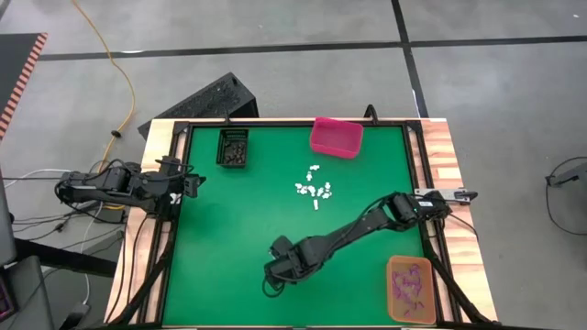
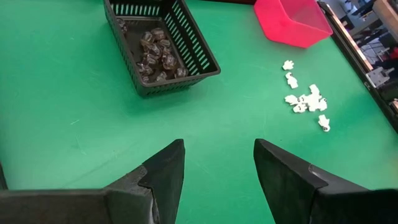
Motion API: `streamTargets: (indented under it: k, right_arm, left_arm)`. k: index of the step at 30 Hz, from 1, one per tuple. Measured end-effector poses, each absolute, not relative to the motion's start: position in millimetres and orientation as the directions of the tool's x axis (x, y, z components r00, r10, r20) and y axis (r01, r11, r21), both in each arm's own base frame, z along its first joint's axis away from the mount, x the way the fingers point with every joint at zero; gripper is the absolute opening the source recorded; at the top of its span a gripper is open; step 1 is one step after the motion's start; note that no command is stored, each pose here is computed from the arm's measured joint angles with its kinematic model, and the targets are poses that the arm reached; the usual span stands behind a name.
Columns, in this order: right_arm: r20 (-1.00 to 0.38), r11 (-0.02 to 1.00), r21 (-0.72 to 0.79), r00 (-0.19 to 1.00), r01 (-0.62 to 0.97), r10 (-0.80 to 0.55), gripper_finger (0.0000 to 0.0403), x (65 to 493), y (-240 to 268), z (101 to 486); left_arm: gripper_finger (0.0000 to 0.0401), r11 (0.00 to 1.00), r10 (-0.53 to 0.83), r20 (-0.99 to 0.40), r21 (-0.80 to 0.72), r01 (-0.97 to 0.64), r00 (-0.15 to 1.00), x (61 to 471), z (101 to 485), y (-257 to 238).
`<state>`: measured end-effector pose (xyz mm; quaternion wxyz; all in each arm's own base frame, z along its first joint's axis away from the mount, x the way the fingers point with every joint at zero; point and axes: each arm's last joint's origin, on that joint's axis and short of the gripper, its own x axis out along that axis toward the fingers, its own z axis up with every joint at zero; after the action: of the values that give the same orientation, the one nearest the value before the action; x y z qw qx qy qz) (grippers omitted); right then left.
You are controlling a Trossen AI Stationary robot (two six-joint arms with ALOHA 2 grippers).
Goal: Sort Halloween decoration
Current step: Put the pink witch hat toy into the orange bin
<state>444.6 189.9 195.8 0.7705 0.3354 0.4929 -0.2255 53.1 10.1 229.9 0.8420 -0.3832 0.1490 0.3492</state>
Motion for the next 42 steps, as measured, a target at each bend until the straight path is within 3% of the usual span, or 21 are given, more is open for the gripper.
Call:
streamTargets:
  k: [16,29,42]
  right_arm:
    - [-0.920,0.648,0.288,0.392,0.705,-0.018,0.0163,447.1,200.2,172.7]
    - [-0.918,0.655,0.288,0.396,0.698,-0.018,0.0018,447.6,199.8,173.3]
    - [-0.918,0.630,0.332,0.395,0.702,0.043,0.0014,444.9,209.0,193.0]
  left_arm:
    - [0.0183,0.462,0.474,-0.518,-0.541,-0.702,0.712,53.0,229.9,10.1]
    - [0.0183,0.462,0.474,-0.519,-0.541,-0.702,0.712,53.1,229.9,10.1]
    - [0.0183,0.462,0.474,-0.518,-0.541,-0.702,0.712,53.0,229.9,10.1]
